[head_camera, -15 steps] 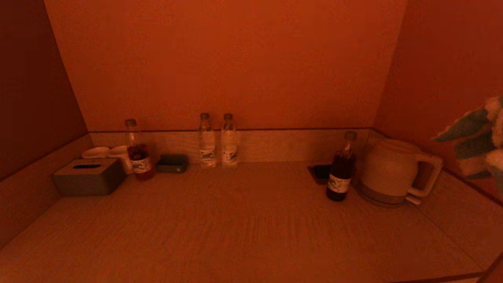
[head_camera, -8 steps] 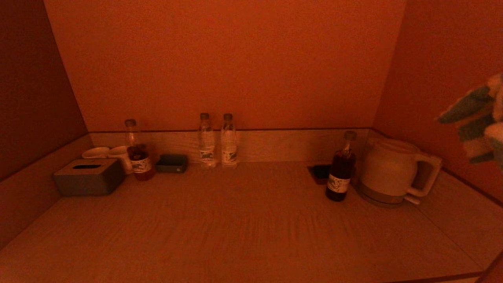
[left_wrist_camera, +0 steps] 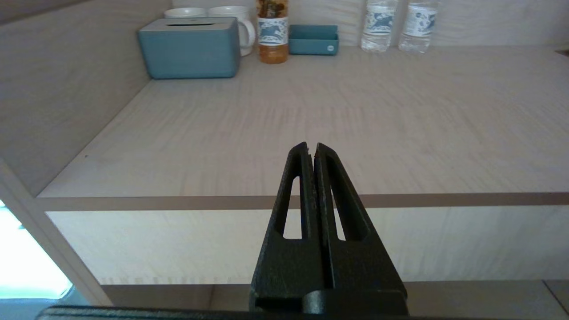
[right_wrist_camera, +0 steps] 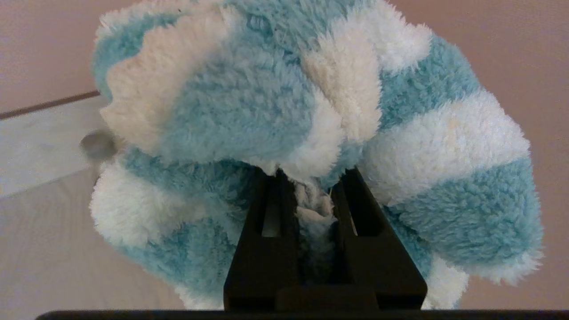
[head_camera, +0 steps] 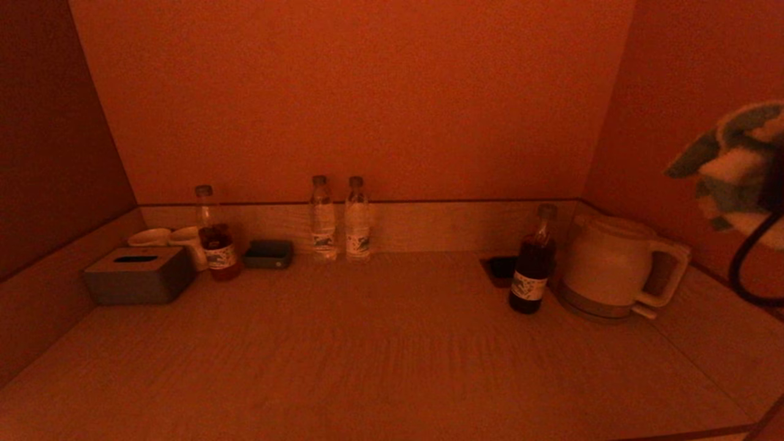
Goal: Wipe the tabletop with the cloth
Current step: Place the tablecloth
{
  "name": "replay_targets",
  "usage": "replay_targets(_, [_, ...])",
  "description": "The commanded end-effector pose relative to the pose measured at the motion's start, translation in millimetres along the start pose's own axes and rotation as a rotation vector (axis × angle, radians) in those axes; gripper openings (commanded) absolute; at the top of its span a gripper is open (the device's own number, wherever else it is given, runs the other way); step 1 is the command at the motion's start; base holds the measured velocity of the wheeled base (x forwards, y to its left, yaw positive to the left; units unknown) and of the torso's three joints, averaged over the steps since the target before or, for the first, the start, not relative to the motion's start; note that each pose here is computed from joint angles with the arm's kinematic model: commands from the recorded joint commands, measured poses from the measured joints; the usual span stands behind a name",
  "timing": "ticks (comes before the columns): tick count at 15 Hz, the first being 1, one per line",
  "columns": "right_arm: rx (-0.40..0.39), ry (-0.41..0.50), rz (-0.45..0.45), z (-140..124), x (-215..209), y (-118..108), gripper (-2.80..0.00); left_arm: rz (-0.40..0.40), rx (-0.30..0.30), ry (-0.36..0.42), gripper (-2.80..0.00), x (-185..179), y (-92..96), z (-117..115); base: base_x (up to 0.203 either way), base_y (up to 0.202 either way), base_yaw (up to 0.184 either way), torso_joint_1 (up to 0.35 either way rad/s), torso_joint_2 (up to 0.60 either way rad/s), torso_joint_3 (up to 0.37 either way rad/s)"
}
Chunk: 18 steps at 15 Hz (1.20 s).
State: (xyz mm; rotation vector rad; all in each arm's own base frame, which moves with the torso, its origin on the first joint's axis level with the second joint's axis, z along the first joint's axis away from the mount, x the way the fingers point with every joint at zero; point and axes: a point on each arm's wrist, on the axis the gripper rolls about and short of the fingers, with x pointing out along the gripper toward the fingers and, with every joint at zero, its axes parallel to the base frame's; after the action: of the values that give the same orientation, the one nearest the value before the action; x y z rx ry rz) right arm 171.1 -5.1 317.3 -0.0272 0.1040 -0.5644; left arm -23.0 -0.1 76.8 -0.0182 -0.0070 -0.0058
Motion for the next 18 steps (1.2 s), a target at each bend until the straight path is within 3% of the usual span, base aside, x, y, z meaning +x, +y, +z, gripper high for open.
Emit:
replay_targets(1, [-0.024, 0.047, -0.006, -4, 27, 13, -2.8, 0.0, 0.0, -0.001, -2.8, 0, 0.0, 0, 0.0, 0.0, 0.0, 0.0, 0.0, 0.0])
replay_targets(8, [-0.048, 0.109, -0.014, 1, 52, 24, -2.8, -0.002, 0.0, -0.001, -2.8, 0, 0.0, 0, 0.0, 0.0, 0.0, 0.0, 0.0, 0.0])
replay_targets(10, [-0.036, 0.162, 0.013, 22, 54, 22, -2.8, 0.0, 0.0, -0.001, -2.8, 0, 0.0, 0, 0.0, 0.0, 0.0, 0.0, 0.0, 0.0])
replay_targets(12, [-0.04, 0.29, 0.043, 28, 55, 18, -2.8, 0.0, 0.0, -0.001, -2.8, 0, 0.0, 0, 0.0, 0.0, 0.0, 0.0, 0.0, 0.0])
replay_targets(15, [-0.02, 0.339, 0.057, 26, 60, 17, -2.8, -0.002, 0.0, -0.001, -2.8, 0, 0.0, 0, 0.0, 0.0, 0.0, 0.0, 0.0, 0.0])
replay_targets(18, [0.005, 0.547, 0.071, 30, 74, 8, -2.8, 0.0, 0.0, -0.001, -2.8, 0, 0.0, 0, 0.0, 0.0, 0.0, 0.0, 0.0, 0.0])
